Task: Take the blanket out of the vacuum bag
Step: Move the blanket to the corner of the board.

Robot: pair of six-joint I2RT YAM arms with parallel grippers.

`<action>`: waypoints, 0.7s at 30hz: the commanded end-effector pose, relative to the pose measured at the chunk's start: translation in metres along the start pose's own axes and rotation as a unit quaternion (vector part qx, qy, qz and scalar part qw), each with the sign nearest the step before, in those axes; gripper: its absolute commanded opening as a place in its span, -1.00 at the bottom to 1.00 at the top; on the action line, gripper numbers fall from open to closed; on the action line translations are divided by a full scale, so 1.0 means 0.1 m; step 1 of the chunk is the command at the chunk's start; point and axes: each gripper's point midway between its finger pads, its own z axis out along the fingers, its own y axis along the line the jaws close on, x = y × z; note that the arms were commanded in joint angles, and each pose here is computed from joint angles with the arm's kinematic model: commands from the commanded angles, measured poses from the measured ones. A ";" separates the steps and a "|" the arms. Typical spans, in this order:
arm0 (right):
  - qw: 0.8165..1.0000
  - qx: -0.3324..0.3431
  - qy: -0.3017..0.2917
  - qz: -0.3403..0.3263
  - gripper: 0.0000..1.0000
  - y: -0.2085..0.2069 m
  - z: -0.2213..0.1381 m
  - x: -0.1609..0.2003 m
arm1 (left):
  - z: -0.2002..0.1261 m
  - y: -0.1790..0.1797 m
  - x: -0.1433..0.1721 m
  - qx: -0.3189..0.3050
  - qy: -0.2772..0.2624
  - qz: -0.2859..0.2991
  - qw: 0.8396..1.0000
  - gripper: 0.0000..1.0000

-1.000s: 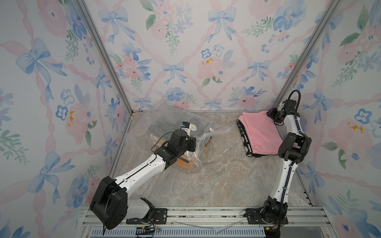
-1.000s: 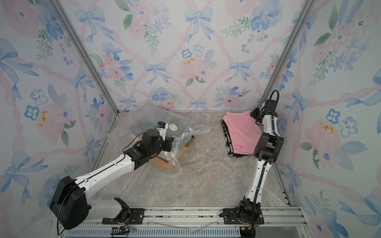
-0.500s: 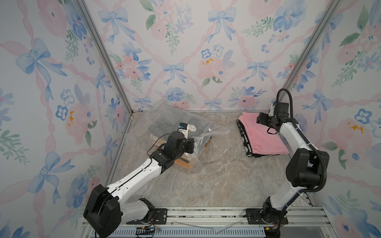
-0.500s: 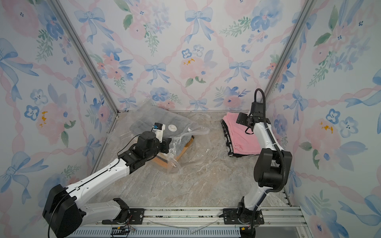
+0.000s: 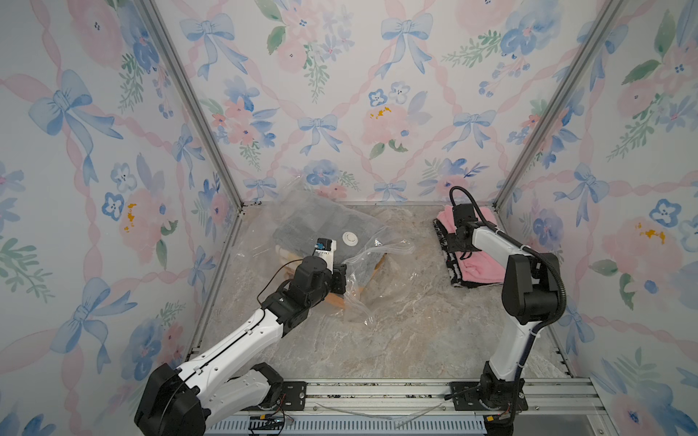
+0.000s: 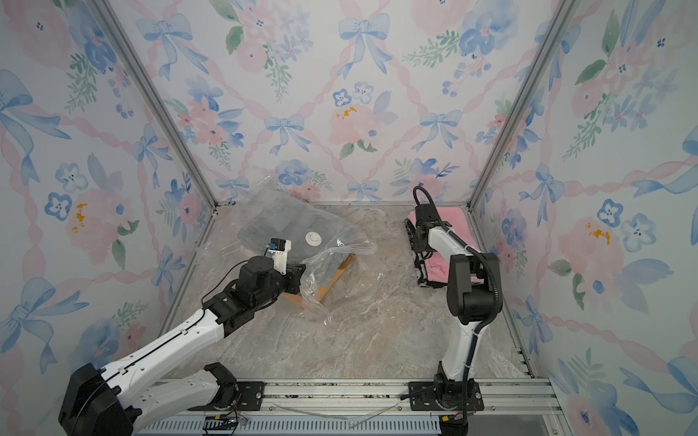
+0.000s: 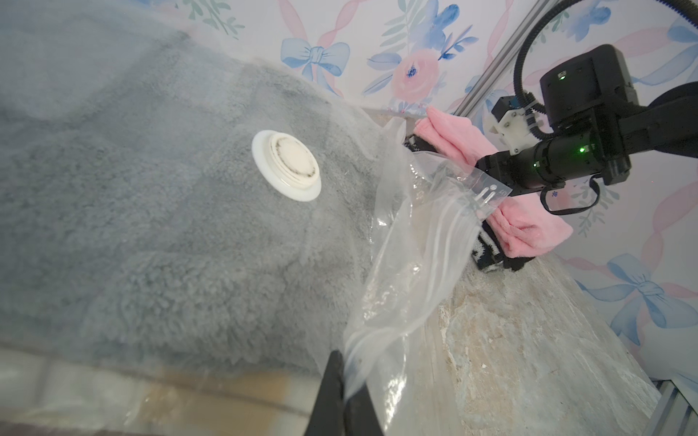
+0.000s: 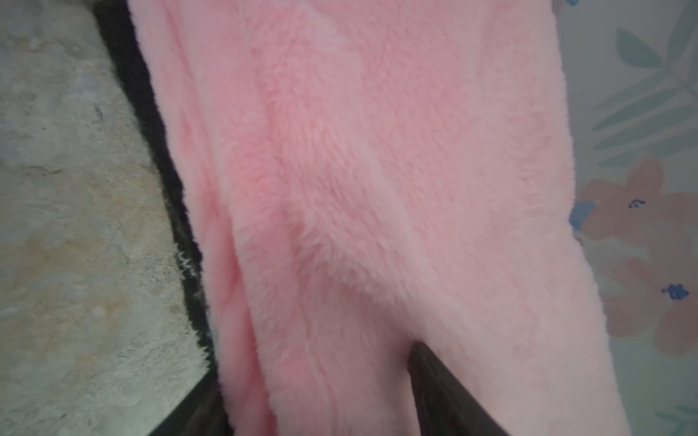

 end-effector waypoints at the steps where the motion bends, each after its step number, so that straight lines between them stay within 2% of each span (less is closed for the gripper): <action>1: 0.999 0.025 0.011 -0.024 0.17 0.02 0.03 0.03 | -0.04 0.09 0.13 -0.017 0.017 -0.005 1.000 -1.00; 3: 0.999 0.023 0.014 -0.026 0.10 0.05 0.06 0.05 | -0.05 0.10 0.13 -0.019 0.017 -0.005 1.000 -1.00; 13: 1.000 0.010 -0.008 -0.025 -1.00 0.12 -0.12 -0.09 | -0.04 0.10 0.14 -0.017 0.018 -0.009 1.000 -1.00; 21: 0.999 -0.016 -0.034 -0.031 -1.00 0.03 -0.53 -0.23 | -0.05 0.11 0.16 -0.018 0.014 -0.014 1.000 -1.00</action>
